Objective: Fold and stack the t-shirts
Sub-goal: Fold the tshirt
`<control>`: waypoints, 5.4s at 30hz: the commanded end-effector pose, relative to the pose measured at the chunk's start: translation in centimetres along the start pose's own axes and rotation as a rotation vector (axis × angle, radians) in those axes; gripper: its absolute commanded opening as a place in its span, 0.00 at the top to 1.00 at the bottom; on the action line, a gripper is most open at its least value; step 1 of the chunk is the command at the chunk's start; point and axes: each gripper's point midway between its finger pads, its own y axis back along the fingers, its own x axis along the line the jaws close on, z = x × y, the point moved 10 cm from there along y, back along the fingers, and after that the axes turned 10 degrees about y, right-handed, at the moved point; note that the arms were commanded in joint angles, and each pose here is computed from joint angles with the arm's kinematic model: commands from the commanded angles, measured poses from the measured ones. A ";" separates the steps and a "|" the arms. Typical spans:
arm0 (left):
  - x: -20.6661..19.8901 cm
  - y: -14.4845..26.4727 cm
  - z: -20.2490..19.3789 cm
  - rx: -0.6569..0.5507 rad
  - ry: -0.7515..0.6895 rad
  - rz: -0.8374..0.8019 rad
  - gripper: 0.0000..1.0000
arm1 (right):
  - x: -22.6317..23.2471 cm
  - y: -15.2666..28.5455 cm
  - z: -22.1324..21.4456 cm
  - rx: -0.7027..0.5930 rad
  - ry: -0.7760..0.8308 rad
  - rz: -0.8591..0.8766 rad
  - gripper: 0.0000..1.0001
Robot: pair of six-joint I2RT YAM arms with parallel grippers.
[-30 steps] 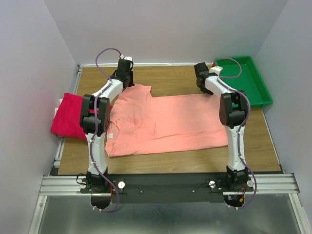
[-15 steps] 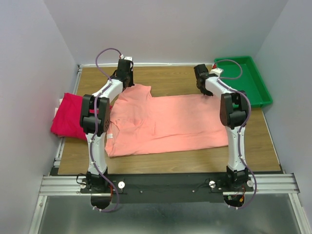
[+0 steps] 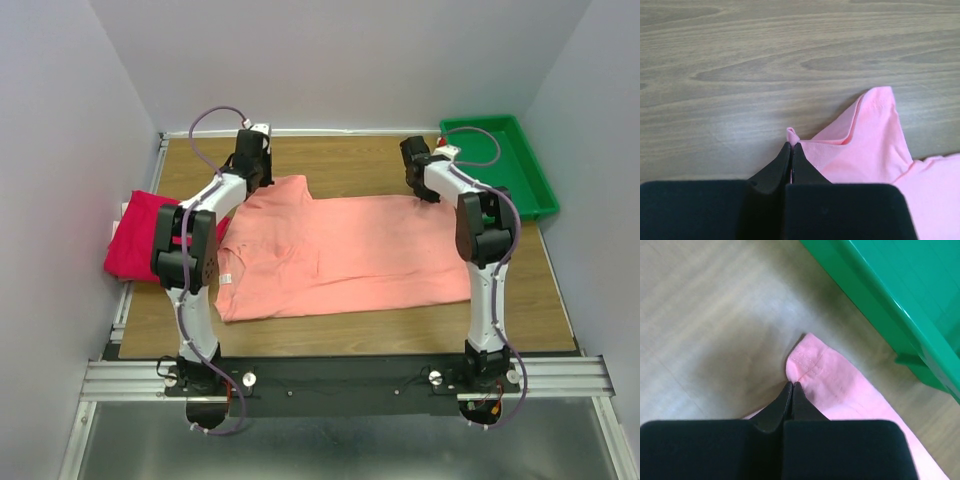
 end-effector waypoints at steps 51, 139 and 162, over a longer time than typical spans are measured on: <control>1.6 23.6 -9.8 -0.298 0.508 -0.129 1.00 | -13.7 12.7 -8.2 -0.093 -0.053 0.202 1.00; 5.4 14.2 -16.5 0.005 0.560 -0.096 0.02 | 3.6 28.4 -24.8 0.010 0.856 1.691 0.00; -3.0 19.8 -18.7 0.079 0.461 -0.294 0.02 | -9.6 13.5 -14.4 0.020 0.012 0.787 0.00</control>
